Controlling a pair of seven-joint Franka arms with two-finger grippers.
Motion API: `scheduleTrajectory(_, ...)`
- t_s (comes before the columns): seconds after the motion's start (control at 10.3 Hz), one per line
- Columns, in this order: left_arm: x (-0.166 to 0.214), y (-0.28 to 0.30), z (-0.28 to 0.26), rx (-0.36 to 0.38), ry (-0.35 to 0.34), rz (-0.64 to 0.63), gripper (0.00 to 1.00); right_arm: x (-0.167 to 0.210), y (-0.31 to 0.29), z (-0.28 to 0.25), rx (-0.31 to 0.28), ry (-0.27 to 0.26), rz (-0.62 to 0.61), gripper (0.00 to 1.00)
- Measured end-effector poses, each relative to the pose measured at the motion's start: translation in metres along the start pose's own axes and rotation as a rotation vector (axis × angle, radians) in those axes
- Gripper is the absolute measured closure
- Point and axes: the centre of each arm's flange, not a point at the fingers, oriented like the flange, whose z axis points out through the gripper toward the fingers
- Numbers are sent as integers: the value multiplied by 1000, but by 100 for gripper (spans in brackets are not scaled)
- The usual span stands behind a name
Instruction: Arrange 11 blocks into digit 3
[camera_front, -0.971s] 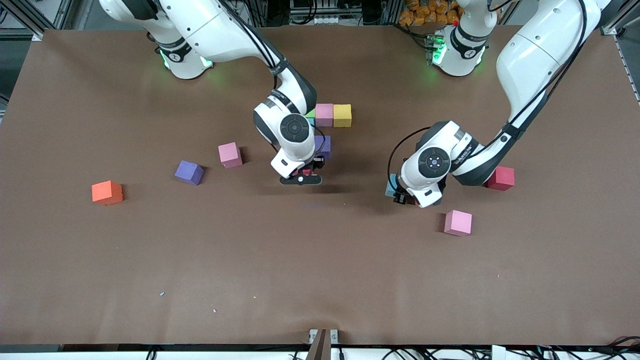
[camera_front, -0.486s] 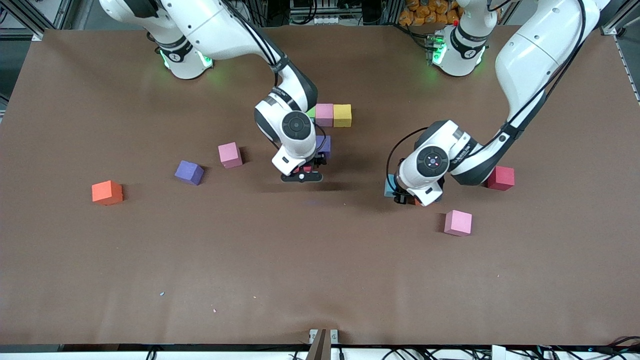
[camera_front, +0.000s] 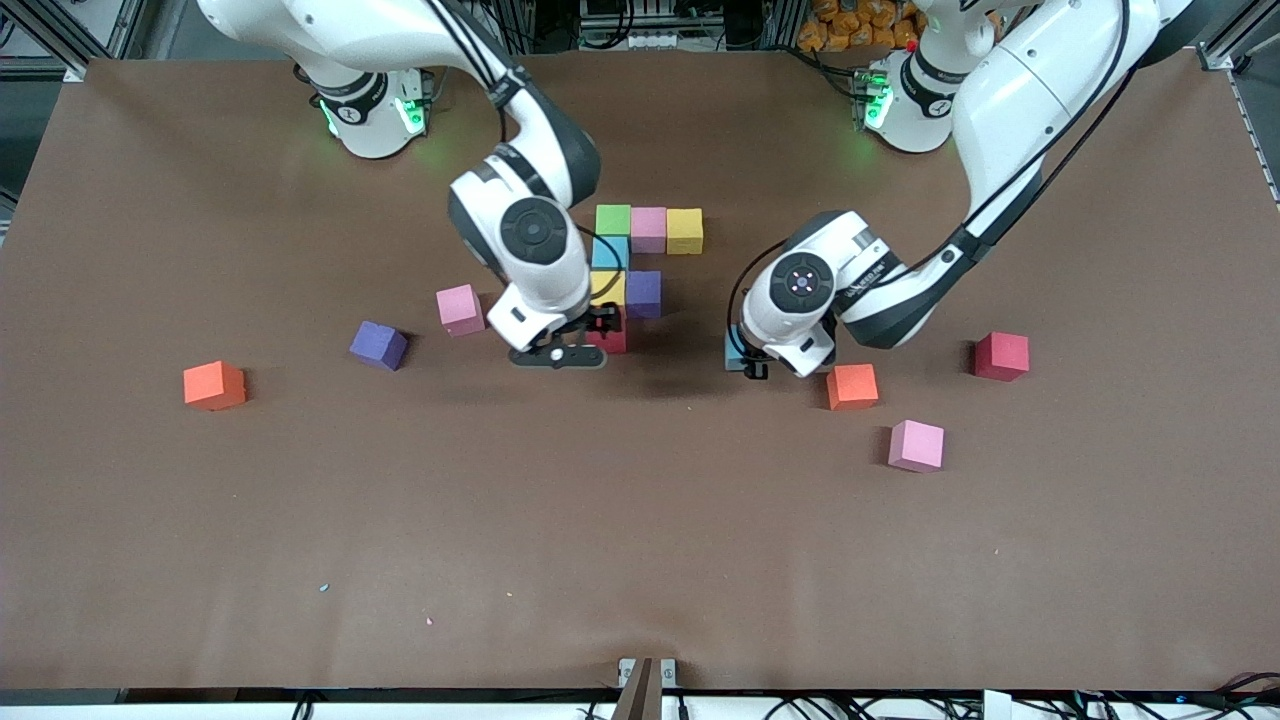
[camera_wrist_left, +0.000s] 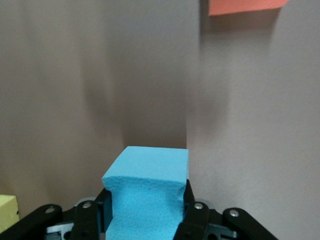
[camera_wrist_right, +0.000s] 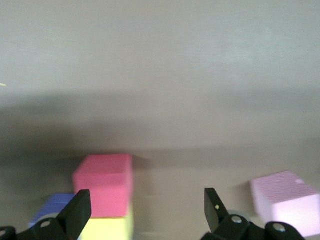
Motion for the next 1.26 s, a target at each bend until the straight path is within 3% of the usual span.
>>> scheduleTrajectory(0.29,-29,-31,12,14,20,-52,46,-3,50,26,-32,-65,-83,0)
scheduleTrajectory(0.78,-56,-54,16,-24,-21,-64,46,-45,95,69,-42,-92,-205,0)
scheduleTrajectory(1.26,-65,-79,34,-56,-20,0,46,-35,146,82,-56,-108,-240,0)
